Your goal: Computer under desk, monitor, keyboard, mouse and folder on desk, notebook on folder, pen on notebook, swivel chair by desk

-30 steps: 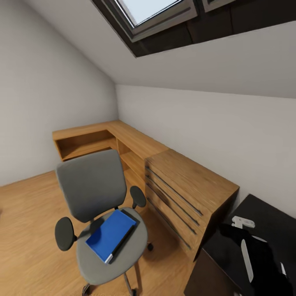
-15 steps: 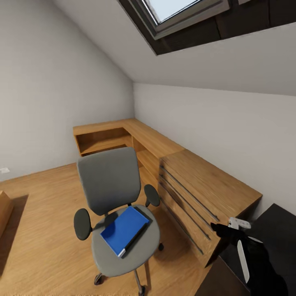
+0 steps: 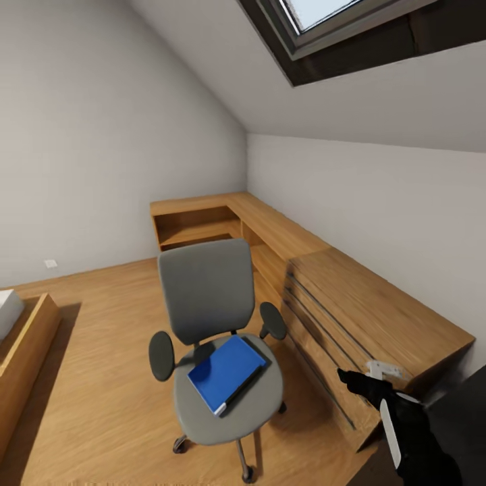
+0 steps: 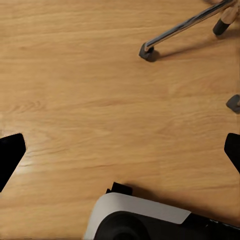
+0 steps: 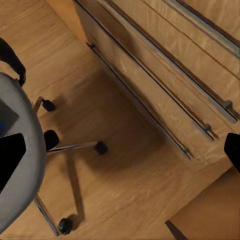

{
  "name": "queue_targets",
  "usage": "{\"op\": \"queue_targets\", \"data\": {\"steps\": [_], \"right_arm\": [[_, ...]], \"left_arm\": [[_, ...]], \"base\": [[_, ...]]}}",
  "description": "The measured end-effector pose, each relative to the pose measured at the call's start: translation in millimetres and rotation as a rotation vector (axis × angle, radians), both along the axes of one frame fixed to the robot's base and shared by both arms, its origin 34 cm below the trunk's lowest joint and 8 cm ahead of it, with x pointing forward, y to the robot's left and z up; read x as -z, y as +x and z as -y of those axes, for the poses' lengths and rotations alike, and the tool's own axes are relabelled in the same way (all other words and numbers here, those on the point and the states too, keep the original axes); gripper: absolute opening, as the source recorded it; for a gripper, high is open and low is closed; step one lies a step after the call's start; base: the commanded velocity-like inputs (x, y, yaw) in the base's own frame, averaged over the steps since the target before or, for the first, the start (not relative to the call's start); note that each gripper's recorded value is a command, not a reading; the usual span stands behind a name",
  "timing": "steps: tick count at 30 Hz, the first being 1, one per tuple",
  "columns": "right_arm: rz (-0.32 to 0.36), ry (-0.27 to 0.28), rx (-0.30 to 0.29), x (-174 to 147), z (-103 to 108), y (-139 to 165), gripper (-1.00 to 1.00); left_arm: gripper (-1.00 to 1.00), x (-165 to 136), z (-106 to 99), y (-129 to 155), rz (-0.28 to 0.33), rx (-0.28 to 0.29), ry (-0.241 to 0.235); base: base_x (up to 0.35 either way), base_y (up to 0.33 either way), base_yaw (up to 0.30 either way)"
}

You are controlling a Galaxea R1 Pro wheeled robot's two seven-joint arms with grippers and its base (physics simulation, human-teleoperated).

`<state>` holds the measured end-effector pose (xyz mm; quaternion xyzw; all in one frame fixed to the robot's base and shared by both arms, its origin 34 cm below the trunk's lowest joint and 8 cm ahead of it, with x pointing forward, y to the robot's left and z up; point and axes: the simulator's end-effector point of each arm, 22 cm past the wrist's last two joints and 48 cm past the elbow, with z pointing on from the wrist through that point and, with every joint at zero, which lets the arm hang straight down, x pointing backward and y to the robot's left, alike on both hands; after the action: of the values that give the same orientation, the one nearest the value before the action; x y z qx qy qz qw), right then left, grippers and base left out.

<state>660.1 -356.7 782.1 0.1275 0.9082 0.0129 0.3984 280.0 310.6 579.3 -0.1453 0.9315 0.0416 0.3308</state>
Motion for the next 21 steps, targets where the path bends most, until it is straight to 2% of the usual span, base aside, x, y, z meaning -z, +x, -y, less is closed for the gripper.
{"op": "queue_targets", "data": {"steps": [5,12,21], "right_arm": [[0.018,-0.016,-0.039,7.3,-13.9,3.9,1.0],[0.019,-0.019,-0.064,22.9,-24.3,1.1,1.0],[0.006,-0.015,-0.077,46.2,-29.4,-9.5,1.0]], "left_arm": [[1.0,0.4,-1.0,-1.1,-0.003,-0.001,0.001],[1.0,0.9,-1.6,-2.4,-0.007,0.001,0.001],[1.0,1.2,-1.4,-2.7,-0.009,0.003,0.0]], "base": [[0.0,0.0,0.251],[0.0,0.0,0.232],[0.0,0.0,0.067]]}}
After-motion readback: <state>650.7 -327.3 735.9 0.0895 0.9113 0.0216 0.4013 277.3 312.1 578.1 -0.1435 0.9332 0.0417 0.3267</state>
